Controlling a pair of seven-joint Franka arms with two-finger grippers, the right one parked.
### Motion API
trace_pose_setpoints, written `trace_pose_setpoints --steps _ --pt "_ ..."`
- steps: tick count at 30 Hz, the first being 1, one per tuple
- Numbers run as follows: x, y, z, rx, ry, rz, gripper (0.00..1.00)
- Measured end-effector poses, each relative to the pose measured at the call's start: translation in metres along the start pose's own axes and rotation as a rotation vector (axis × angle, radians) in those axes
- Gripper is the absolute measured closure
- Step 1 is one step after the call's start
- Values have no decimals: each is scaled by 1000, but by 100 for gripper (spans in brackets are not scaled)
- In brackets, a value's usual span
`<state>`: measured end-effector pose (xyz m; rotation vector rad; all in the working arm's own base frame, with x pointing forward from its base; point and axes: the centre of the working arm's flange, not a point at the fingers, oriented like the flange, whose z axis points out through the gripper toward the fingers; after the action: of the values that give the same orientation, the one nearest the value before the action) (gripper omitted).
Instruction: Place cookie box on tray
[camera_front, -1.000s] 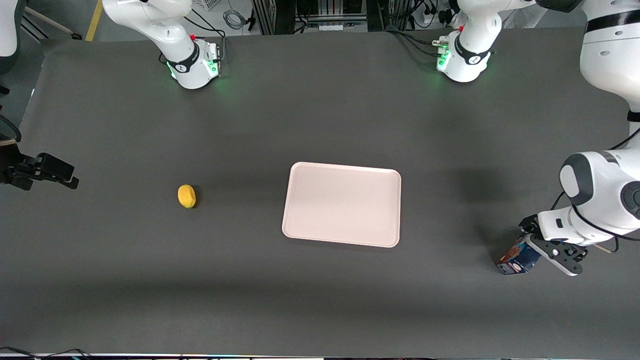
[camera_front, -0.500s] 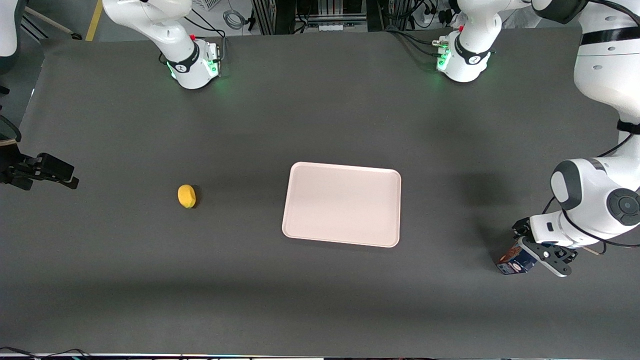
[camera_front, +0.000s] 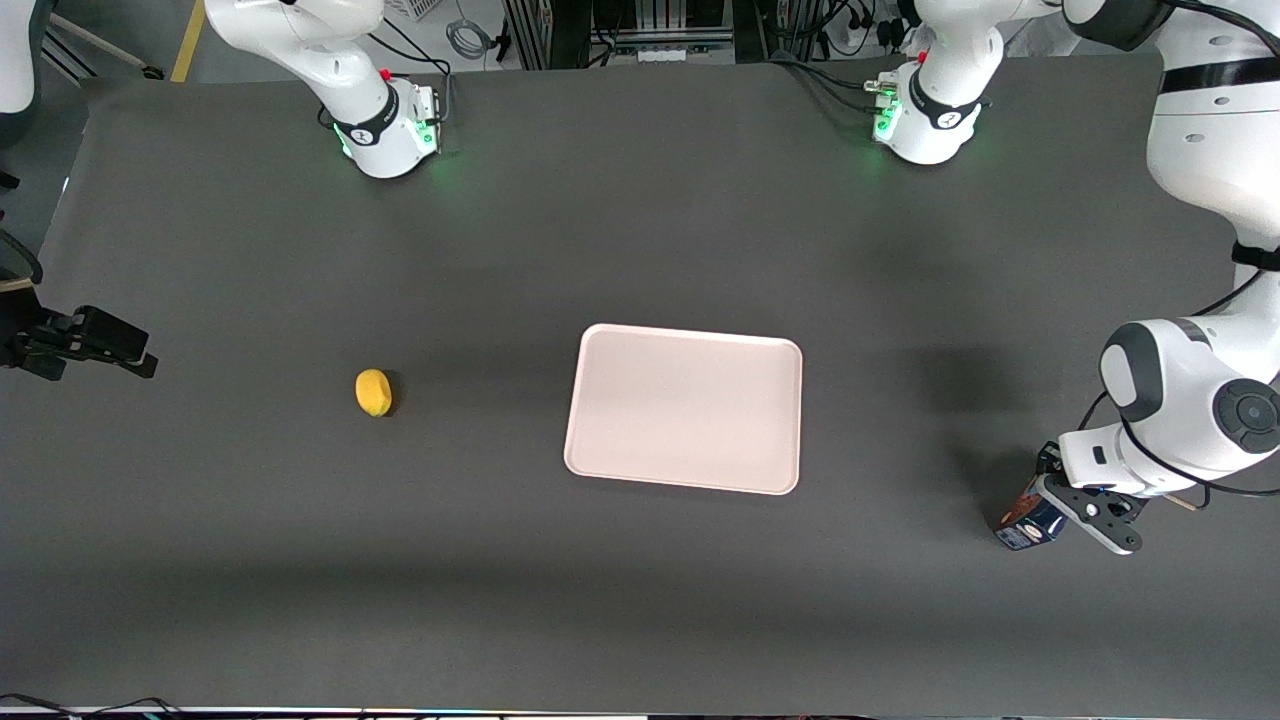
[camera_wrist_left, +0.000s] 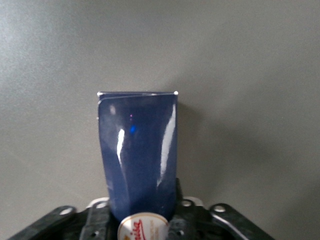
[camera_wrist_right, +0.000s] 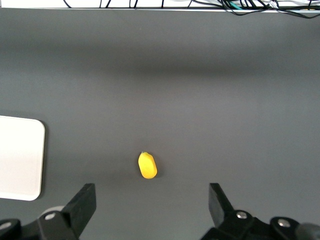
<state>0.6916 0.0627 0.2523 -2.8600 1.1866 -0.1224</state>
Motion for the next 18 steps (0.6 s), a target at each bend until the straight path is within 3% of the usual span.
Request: trace_pose_setpoints --steps 4,13,18 --pt "0 0 0 0 1 -1 75" --pt "4 -5 -11 5 20 -37 75" --pt "6 -3 -34 -42 15 -124 77"
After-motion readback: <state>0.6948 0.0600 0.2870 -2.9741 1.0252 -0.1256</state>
